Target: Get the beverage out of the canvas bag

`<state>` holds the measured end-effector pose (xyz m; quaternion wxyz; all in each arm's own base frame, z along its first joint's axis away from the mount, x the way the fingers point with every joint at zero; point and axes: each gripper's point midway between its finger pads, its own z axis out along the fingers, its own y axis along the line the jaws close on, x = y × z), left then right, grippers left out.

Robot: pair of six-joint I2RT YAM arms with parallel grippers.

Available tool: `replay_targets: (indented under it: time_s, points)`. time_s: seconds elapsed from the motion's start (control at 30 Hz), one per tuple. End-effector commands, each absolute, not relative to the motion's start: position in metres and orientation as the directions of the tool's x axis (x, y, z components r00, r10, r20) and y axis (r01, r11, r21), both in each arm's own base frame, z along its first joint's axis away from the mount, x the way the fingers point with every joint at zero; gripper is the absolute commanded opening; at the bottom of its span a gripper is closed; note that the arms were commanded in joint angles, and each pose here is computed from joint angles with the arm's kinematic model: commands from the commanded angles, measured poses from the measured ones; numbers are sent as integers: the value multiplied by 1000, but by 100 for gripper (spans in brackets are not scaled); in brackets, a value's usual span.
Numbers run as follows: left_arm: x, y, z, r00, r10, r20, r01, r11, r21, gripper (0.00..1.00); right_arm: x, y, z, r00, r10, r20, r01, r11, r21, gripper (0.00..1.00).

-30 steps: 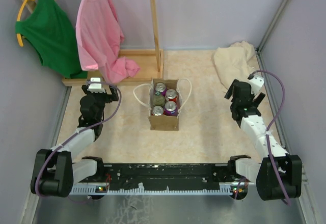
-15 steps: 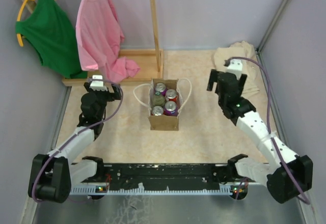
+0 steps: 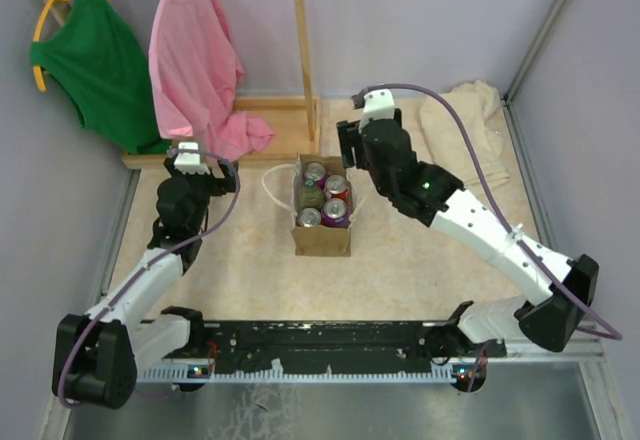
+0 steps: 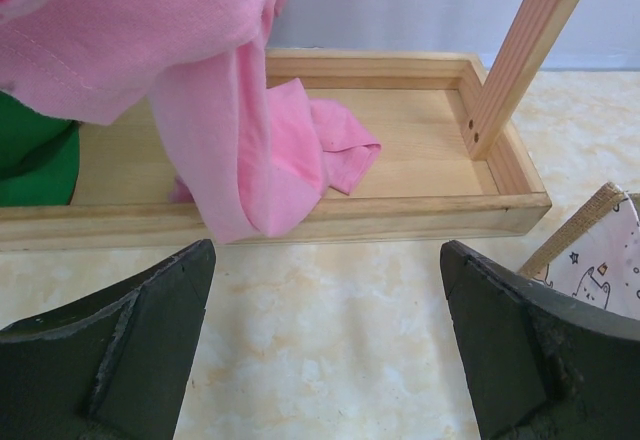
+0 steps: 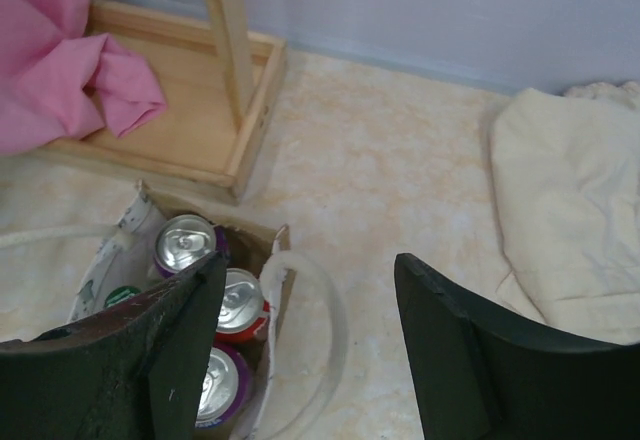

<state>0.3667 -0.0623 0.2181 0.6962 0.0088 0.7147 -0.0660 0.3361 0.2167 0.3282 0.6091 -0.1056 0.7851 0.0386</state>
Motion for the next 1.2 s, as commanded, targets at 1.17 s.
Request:
replay_targets:
  time_s: [1.17]
  points:
    - [378,-65,213,-63,-114,-991,82,990,-119,100,238,257,118,-600,-587,-544,-626,767,-137,92]
